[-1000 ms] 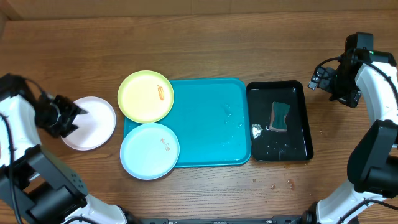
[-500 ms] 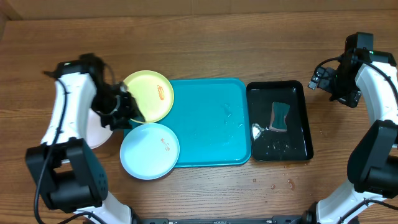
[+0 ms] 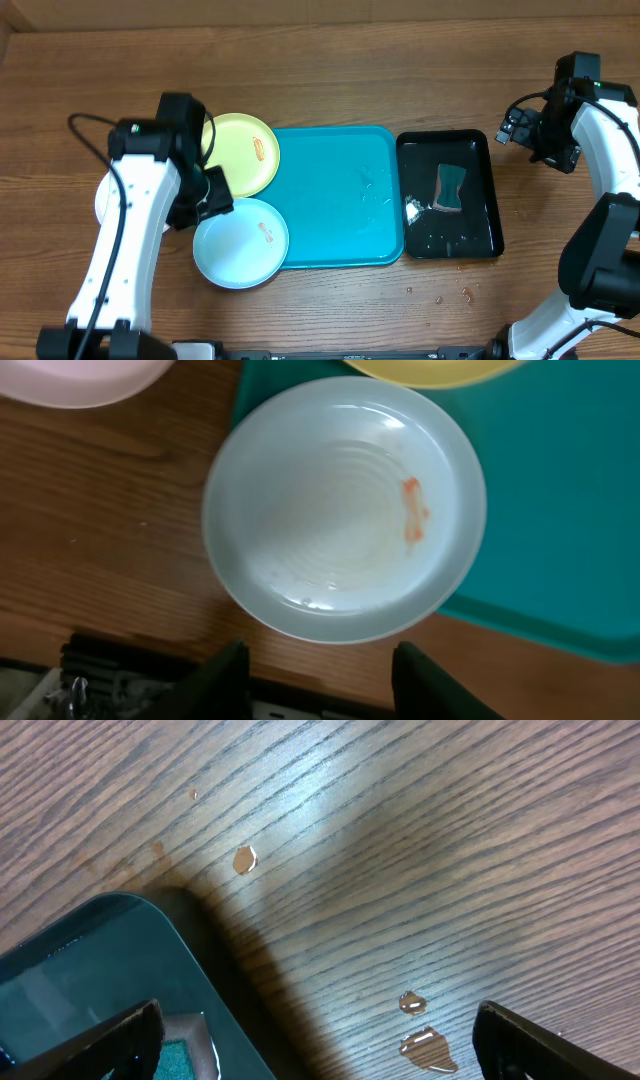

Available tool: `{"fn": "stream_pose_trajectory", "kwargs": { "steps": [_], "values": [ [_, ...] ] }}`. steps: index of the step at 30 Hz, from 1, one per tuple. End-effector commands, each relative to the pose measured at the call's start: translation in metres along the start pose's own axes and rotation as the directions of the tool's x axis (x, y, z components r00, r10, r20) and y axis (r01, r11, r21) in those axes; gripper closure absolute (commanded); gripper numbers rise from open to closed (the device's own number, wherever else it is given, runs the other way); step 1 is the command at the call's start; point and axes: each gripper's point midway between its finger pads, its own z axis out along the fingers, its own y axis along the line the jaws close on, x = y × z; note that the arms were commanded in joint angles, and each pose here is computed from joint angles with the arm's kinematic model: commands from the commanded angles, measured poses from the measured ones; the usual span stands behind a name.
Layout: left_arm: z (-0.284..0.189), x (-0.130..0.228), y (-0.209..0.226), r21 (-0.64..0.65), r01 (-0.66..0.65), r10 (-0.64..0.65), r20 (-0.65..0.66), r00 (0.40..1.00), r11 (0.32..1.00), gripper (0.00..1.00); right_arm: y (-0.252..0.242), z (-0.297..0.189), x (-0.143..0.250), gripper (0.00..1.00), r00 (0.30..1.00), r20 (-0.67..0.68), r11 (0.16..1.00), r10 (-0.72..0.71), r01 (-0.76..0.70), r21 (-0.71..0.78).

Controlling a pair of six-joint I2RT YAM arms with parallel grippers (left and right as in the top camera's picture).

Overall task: Clean dirty plates on tray and stack at the side
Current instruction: 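Move left gripper to light-blue plate rim and grip it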

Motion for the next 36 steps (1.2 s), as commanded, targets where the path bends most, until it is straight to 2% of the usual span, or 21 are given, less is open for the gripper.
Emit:
{"fn": "stream_pose_trajectory", "kwargs": {
  "steps": [1,6,11,17,28,36],
  "values": [
    [0.009,-0.001,0.03,-0.131,0.158,-0.147,0.09,0.985,0.979,0.48,0.001,-0.01,-0.008,0.0,0.999,0.035,1.0,0.011,-0.011,-0.01],
    [0.043,0.008,0.041,-0.18,0.165,-0.153,0.077,0.985,0.97,0.48,0.001,-0.01,-0.008,0.0,0.999,0.035,1.0,0.011,-0.011,-0.01],
    [0.077,0.02,0.049,-0.204,0.149,-0.143,0.041,0.989,0.967,0.37,0.001,-0.01,-0.008,0.0,0.999,0.035,1.0,0.011,-0.011,-0.01],
    [0.091,0.02,0.063,-0.211,0.192,-0.188,0.041,0.981,0.958,0.37,0.001,-0.01,-0.008,0.0,0.999,0.035,1.0,0.011,-0.011,-0.01],
    [0.106,0.017,0.061,-0.171,0.204,-0.198,0.052,0.979,0.964,0.44,0.001,-0.01,-0.008,0.0,0.999,0.035,1.0,0.011,-0.011,-0.01],
    [0.118,0.018,0.062,-0.165,0.203,-0.195,0.059,0.979,0.965,0.57,0.001,-0.01,-0.008,0.0,0.999,0.035,1.0,0.011,-0.011,-0.01]
  ]
}}
